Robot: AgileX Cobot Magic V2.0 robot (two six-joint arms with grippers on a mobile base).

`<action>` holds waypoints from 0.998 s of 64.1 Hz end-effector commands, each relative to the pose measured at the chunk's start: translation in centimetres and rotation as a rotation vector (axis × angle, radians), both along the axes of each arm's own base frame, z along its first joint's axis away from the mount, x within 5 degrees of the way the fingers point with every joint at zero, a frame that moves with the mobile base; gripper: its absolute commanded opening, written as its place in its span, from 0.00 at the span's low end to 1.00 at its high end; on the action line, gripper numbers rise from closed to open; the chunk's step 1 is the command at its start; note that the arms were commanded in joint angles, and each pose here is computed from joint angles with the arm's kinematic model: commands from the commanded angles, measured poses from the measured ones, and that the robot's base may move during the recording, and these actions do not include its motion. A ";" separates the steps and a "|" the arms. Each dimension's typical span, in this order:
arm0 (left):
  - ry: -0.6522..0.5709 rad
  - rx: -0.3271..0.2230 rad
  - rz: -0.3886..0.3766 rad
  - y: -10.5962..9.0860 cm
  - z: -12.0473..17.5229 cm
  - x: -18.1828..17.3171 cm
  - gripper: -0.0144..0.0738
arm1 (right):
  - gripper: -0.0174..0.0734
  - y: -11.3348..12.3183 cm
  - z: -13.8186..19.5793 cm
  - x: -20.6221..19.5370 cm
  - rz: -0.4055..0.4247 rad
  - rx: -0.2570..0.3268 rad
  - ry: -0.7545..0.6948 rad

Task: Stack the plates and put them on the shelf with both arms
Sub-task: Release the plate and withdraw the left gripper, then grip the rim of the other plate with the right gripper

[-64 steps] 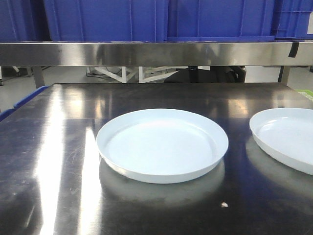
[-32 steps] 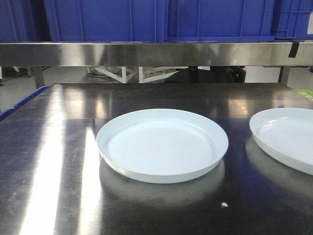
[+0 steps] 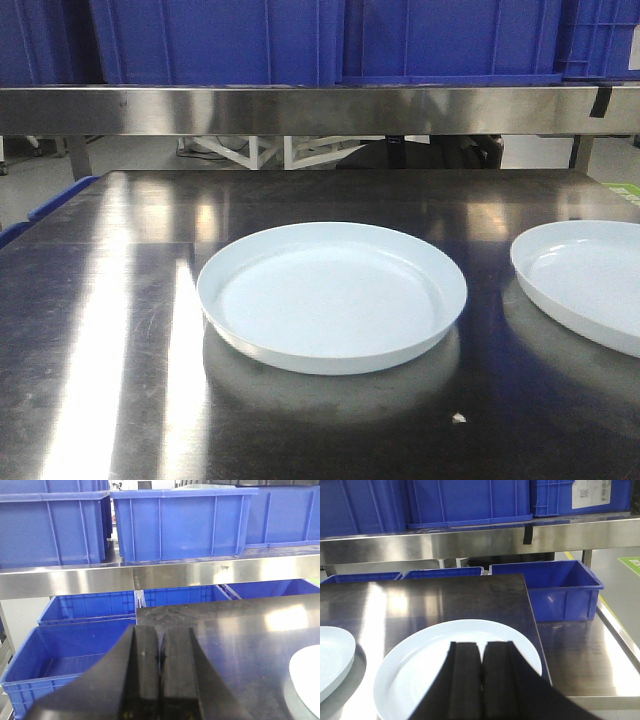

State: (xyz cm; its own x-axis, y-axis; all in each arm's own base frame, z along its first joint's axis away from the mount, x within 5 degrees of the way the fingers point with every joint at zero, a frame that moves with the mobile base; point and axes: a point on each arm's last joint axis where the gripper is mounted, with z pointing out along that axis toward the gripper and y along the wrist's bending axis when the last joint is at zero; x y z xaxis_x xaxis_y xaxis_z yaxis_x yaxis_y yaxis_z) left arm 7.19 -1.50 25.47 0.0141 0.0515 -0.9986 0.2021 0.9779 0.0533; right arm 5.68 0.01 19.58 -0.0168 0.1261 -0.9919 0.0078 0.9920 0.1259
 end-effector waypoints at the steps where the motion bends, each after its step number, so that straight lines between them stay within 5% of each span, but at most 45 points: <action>1: -0.102 -0.022 0.021 0.2 1.7 0.0 0.25 | 0.24 -0.1 1.0 -0.2 -0.019 -0.016 -0.111; 50: -0.102 -0.022 0.021 0.2 1.7 0.0 0.25 | 0.24 -0.2 1.2 -0.2 -0.023 -0.016 -0.135; 64: -0.102 -0.022 0.021 0.2 1.7 0.0 0.25 | 0.24 0.1 3.4 -0.6 0.009 0.038 -0.071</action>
